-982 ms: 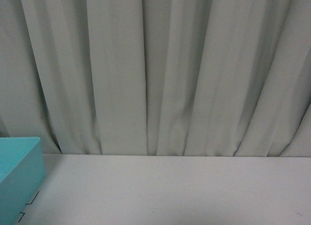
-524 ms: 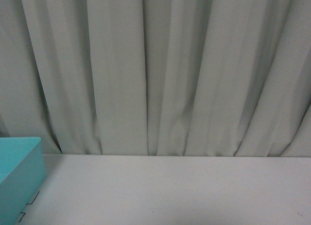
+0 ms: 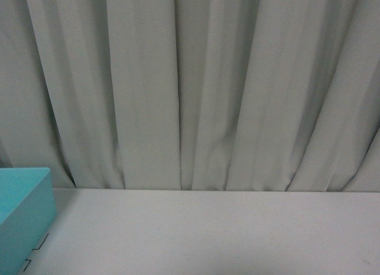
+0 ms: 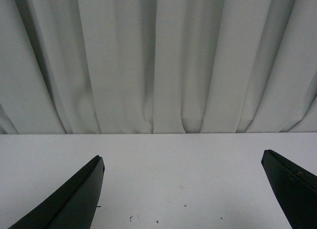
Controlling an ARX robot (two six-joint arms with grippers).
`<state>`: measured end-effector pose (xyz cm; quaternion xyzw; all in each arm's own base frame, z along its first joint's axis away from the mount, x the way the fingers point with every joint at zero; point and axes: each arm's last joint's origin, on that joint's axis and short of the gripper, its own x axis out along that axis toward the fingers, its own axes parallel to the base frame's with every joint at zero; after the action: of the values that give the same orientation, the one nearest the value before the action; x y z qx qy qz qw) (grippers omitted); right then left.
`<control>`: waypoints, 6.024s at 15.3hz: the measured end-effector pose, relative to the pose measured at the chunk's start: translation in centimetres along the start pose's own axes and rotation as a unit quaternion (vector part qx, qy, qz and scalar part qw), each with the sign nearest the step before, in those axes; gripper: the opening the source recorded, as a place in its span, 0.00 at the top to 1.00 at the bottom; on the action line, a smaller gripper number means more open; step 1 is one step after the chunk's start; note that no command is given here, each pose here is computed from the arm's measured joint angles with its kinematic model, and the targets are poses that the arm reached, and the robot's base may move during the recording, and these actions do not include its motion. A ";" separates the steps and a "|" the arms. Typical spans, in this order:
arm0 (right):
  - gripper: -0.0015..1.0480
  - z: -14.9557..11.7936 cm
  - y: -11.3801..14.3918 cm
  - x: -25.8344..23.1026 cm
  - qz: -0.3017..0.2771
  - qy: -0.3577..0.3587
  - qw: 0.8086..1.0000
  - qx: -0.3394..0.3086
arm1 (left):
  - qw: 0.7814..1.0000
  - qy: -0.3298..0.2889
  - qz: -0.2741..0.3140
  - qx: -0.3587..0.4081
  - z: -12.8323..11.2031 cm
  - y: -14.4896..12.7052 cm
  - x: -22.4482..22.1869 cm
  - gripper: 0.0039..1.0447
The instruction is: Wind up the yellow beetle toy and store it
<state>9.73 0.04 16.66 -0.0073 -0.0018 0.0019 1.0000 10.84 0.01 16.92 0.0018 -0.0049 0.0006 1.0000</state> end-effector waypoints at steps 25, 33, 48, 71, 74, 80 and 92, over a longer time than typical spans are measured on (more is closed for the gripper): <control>0.06 0.0 0.0 0.0 0.000 -0.001 1.000 0.000 | 1.000 0.003 0.000 0.000 -0.3 0.0 -1.1 0.06; 0.06 0.0 0.0 0.0 0.000 -0.001 1.000 0.000 | 1.000 0.002 0.000 0.000 -0.3 0.0 -1.1 0.06; 0.06 0.0 0.0 0.0 0.000 -0.001 1.000 0.000 | 1.000 0.002 0.000 0.000 -0.3 0.0 -1.1 0.06; 0.06 0.0 0.0 0.0 0.000 -0.001 1.000 0.000 | 1.000 0.003 0.000 0.000 -0.3 0.0 -1.1 0.06; 0.06 0.0 0.0 0.0 0.000 0.000 1.000 0.000 | 1.000 0.003 0.000 0.000 -0.3 0.0 -1.1 0.06; 0.06 0.0 0.0 0.0 0.000 -0.001 1.000 0.000 | 1.000 0.003 0.000 0.000 -0.3 0.0 -1.1 0.06; 0.06 0.0 0.0 0.0 0.000 0.000 1.000 0.000 | 1.000 0.003 0.000 0.000 -0.3 0.0 -1.1 0.06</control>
<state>9.72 0.04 16.65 -0.0070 -0.0014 0.0019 1.0000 9.73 0.01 16.62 0.0014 -0.0016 0.0006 1.0000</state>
